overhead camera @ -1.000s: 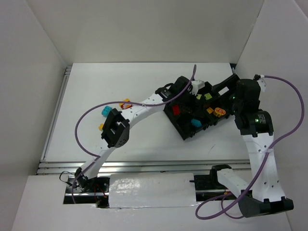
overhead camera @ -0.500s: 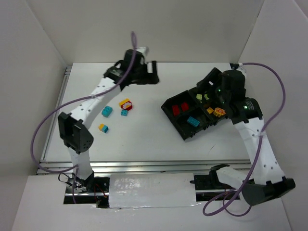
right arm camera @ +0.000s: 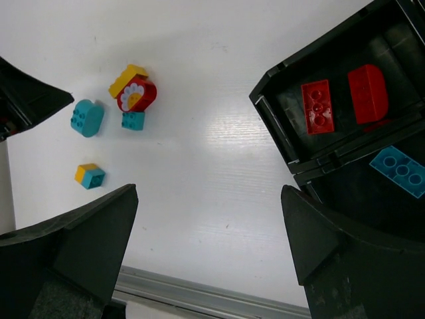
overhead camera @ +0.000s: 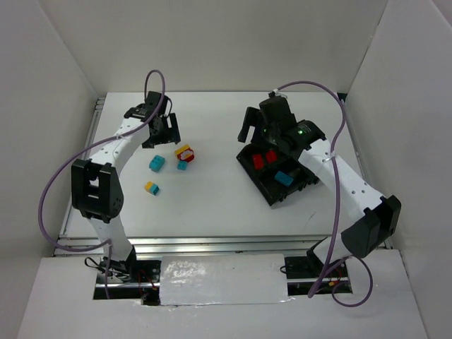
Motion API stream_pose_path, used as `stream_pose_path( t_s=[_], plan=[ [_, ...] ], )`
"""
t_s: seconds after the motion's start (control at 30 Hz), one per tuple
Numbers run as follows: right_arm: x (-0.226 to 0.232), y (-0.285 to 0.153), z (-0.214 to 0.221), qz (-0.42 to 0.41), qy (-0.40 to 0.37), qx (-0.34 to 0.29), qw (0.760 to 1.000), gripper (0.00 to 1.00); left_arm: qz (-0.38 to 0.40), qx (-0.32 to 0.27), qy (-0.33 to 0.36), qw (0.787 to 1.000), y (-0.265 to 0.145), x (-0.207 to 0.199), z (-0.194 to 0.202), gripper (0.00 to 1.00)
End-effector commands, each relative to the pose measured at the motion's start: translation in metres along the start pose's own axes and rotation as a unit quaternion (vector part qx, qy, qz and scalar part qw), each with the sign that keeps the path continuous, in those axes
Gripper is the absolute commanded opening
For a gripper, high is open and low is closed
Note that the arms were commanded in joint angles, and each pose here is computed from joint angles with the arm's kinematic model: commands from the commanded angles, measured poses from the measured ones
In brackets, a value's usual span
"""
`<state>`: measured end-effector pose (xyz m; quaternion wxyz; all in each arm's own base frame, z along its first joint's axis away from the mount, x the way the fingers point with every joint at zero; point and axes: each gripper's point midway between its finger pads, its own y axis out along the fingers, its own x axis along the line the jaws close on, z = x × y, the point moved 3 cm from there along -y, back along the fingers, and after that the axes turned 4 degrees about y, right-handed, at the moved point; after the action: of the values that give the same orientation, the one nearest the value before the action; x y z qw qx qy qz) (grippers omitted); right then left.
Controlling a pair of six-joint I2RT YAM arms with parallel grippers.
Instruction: Sort the legos into containers by color
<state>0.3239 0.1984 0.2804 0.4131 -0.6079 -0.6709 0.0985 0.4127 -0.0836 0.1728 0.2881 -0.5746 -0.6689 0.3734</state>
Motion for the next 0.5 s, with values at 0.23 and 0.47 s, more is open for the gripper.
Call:
stream_pose_path(
  t_s=[0.23, 0.47],
  plan=[
    [0.006, -0.005, -0.006, -0.025, -0.040, -0.010, 0.999, 0.96, -0.027, 0.042, -0.024, 0.998, 0.056, 0.044, 0.030, 0.92],
    [0.007, 0.000, 0.002, -0.032, -0.044, 0.007, 0.998, 0.96, -0.009, 0.057, -0.024, 0.998, 0.081, 0.044, 0.046, 0.82]
  ],
)
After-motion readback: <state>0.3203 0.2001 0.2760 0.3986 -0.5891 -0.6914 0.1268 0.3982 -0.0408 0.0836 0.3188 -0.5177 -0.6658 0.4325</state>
